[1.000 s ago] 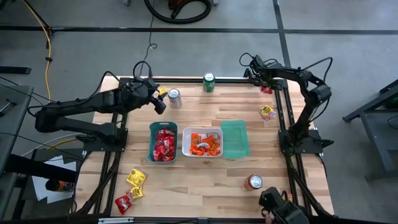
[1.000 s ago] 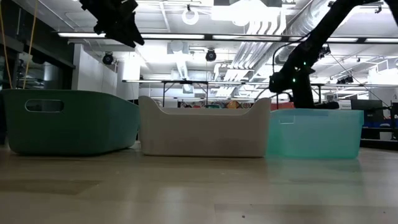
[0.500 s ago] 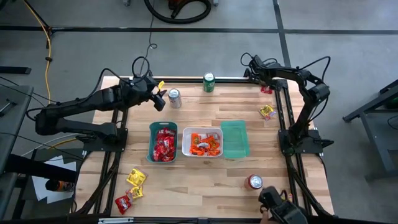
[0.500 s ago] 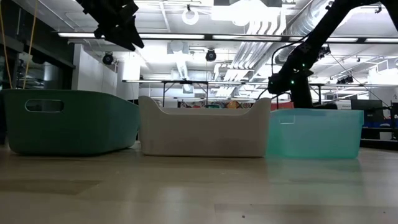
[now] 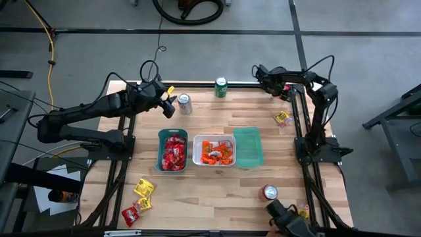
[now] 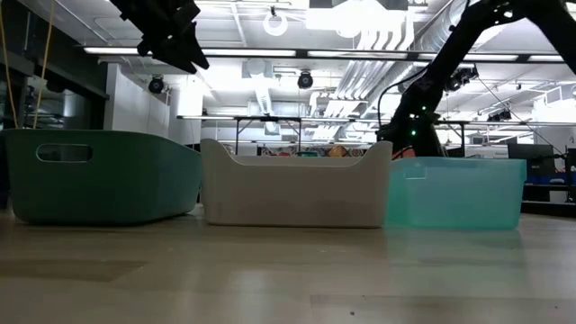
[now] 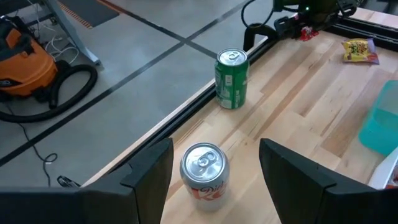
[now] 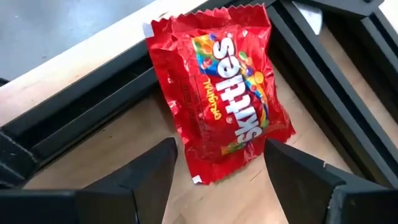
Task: Sort candy
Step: Put the red candy into the green bin
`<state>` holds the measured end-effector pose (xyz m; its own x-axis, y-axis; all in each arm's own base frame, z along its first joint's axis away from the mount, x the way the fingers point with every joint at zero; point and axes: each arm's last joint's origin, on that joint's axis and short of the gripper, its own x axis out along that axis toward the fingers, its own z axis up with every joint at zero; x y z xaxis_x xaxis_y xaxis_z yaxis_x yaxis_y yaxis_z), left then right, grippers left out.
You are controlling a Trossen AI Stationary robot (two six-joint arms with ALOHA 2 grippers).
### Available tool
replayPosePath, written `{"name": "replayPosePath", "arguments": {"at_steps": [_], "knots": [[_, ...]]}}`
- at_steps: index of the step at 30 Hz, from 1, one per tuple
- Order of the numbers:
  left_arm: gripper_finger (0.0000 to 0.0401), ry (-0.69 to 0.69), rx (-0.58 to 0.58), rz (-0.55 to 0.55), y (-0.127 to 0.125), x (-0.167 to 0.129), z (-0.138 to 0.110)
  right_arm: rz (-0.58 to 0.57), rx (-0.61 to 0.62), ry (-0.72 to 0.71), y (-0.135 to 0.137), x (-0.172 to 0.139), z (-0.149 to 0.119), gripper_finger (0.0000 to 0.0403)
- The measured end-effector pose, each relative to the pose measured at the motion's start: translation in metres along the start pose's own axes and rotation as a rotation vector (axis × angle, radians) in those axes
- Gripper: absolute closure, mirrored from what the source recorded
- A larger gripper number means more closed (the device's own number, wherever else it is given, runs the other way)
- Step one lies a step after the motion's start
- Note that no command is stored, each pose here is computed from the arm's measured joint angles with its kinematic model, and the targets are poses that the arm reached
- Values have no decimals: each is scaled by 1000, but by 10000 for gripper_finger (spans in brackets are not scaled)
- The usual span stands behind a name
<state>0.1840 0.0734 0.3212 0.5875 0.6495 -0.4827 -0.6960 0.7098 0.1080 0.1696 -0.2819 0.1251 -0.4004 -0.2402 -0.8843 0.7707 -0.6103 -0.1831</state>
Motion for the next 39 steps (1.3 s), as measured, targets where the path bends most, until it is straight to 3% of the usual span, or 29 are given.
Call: {"name": "replayPosePath", "arguments": {"at_steps": [4,7,10,14,16,26,34,39], "knots": [[176,1,1,-4,0,0,0,-21,-19,-13,6,3,-7,159],[176,1,1,-4,0,0,0,-12,-30,-5,7,4,-7,187],[176,2,1,-4,0,0,0,-5,-77,17,8,4,-7,250],[176,2,29,-4,0,0,0,-9,-211,27,7,5,-8,365],[176,2,48,-4,0,0,0,-16,-272,38,6,5,-9,391],[176,2,62,-3,0,0,0,24,-474,78,4,-16,-29,401],[176,-14,58,-4,0,0,1,124,-578,-24,-9,-70,-41,403],[176,-19,55,-5,0,0,2,283,-575,-100,-24,-113,-41,403]]}}
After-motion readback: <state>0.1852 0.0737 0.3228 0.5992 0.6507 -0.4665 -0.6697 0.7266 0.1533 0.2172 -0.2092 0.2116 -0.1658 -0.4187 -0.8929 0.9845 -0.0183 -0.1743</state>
